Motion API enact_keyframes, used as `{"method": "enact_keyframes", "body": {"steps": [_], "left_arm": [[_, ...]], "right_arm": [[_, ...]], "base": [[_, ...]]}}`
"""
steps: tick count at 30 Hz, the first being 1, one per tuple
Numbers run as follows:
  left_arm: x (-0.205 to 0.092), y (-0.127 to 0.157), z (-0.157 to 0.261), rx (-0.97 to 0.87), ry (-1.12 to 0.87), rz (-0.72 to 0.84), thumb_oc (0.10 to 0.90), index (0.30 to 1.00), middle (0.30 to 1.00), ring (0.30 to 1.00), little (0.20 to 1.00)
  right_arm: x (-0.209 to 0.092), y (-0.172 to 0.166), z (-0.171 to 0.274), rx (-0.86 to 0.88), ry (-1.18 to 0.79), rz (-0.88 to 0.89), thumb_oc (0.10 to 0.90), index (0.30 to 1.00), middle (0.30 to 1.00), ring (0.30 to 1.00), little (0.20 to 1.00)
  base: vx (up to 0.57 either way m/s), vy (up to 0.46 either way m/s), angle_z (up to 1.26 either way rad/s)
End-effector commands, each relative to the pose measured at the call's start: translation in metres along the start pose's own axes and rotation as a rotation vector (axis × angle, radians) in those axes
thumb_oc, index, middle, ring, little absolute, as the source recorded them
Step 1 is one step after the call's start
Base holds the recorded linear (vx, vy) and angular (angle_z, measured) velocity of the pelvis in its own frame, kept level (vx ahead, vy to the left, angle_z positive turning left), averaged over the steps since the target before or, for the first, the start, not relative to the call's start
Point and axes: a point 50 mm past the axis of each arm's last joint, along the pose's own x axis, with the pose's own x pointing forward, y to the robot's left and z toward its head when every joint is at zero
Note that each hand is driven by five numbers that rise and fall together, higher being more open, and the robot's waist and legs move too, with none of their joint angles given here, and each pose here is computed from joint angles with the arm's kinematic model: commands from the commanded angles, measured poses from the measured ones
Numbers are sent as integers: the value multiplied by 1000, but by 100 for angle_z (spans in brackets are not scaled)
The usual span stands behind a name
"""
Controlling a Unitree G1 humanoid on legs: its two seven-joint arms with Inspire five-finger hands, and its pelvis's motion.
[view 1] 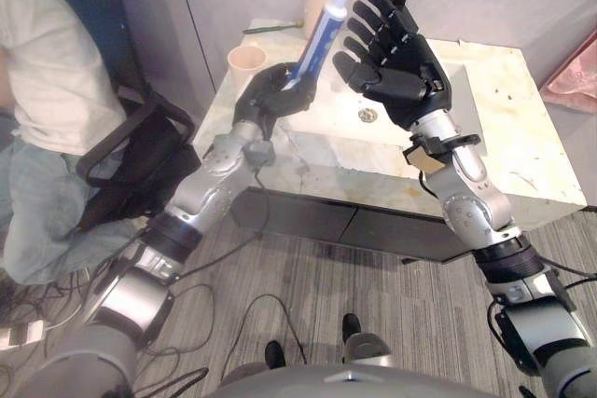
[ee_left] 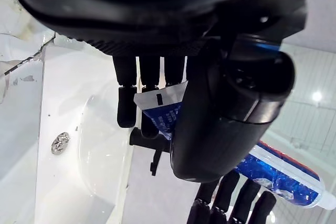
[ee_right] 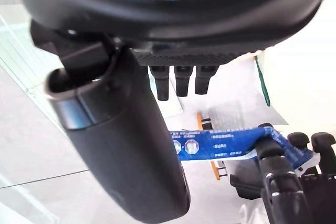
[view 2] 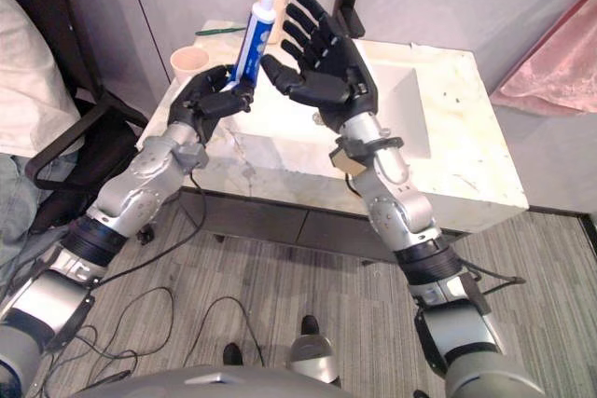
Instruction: Organize the bathroom.
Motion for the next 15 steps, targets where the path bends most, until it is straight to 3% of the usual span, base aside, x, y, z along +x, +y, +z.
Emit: {"method": "enact_keyframes", "body": {"steps": [1,15], "left_arm": [[18,-35,90,14,-387,-126,400,300,300,300,300],[20,-39,91,15,-372,-150,400,300,300,300,300]], "right_arm": [[29,16,45,50,-248,57,800,900,900,900,900],[40,29,40,132,-227,112,800,900,900,900,900]], "base": [[-6,-24,3],[-1,-3,1]]}}
